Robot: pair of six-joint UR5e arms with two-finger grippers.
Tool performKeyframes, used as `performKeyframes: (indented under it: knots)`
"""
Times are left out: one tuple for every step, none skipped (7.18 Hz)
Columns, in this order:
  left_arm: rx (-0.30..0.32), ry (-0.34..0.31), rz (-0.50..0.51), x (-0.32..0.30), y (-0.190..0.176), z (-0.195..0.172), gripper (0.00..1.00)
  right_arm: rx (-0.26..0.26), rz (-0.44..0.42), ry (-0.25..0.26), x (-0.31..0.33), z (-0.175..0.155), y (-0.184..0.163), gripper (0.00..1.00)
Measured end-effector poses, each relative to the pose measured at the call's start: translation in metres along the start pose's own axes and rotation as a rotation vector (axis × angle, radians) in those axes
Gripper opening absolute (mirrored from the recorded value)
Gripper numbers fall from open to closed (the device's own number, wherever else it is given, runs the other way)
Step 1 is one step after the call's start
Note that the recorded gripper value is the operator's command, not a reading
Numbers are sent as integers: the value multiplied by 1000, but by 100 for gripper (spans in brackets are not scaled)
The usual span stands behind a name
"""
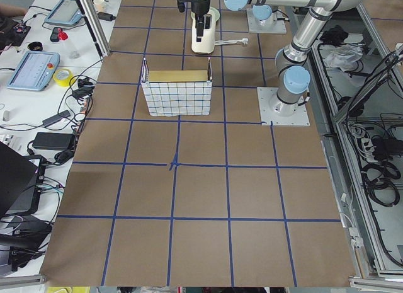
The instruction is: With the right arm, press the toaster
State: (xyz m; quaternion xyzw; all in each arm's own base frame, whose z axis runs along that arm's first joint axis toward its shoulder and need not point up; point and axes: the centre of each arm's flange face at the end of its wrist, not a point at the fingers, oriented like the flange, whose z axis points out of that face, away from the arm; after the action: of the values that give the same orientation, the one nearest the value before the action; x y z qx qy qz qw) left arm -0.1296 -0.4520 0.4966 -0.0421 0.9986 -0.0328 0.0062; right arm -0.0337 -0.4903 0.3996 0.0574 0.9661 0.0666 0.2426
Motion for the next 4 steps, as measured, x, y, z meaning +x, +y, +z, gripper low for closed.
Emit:
performKeyframes:
  knots:
    - [0, 0, 0, 0, 0, 0, 100, 32, 21, 99, -38, -32, -5, 0]
    - [0, 0, 0, 0, 0, 0, 100, 55, 35, 193, -76, -53, -3, 0]
    - [0, 1, 0, 0, 0, 0, 100, 71, 44, 271, -115, -58, 4, 0]
    - [0, 1, 0, 0, 0, 0, 100, 83, 59, 319, -150, -53, 15, 23]
